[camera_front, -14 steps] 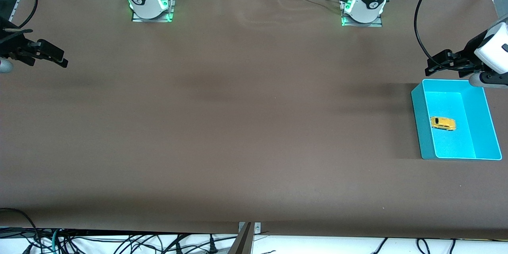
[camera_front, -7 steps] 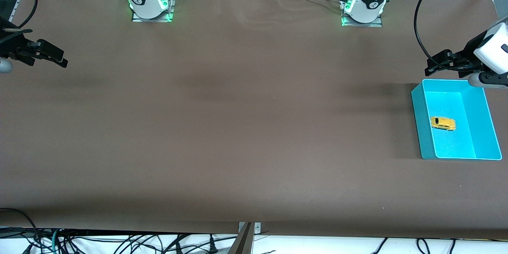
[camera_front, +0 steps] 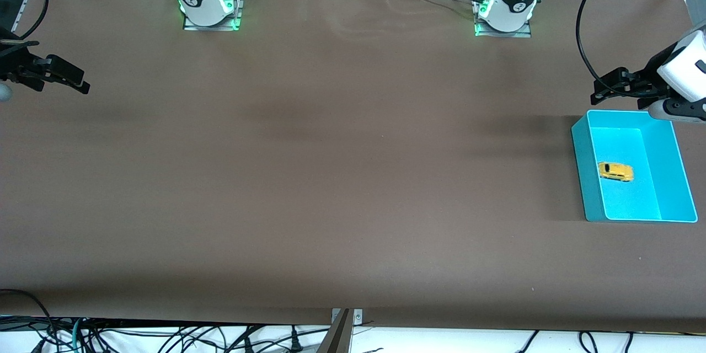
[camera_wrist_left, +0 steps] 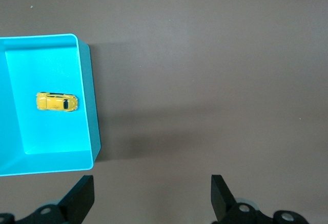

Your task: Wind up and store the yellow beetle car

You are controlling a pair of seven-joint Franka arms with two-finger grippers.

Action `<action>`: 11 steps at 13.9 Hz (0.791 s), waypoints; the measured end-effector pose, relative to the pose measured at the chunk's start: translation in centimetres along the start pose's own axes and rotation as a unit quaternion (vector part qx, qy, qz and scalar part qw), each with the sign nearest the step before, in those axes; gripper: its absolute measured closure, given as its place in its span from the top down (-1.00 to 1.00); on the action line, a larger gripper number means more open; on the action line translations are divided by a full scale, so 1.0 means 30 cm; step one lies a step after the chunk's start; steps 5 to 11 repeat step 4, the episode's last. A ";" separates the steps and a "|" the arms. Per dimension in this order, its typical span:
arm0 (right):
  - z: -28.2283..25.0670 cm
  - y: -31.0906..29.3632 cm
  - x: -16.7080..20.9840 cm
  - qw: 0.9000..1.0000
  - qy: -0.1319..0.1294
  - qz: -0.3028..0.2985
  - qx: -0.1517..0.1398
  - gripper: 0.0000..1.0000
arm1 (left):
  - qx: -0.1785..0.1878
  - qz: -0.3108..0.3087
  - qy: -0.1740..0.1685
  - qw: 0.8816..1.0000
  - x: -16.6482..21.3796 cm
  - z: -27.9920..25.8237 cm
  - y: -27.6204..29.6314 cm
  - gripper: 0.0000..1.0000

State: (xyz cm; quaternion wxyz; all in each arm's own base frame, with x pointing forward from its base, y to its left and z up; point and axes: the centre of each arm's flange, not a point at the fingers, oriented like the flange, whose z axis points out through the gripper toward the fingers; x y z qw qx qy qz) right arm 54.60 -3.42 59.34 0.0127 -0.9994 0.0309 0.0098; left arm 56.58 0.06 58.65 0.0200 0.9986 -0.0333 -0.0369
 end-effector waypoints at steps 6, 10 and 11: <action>0.001 0.001 0.000 1.000 -0.001 0.000 0.000 1.00 | 0.000 0.001 -0.001 1.000 0.001 0.003 -0.001 1.00; 0.001 0.001 0.000 1.000 -0.001 0.000 0.000 1.00 | 0.000 0.001 -0.001 1.000 0.001 0.003 -0.001 1.00; 0.001 0.001 0.000 1.000 -0.001 0.000 0.000 1.00 | 0.000 0.001 -0.001 1.000 0.001 0.003 -0.001 1.00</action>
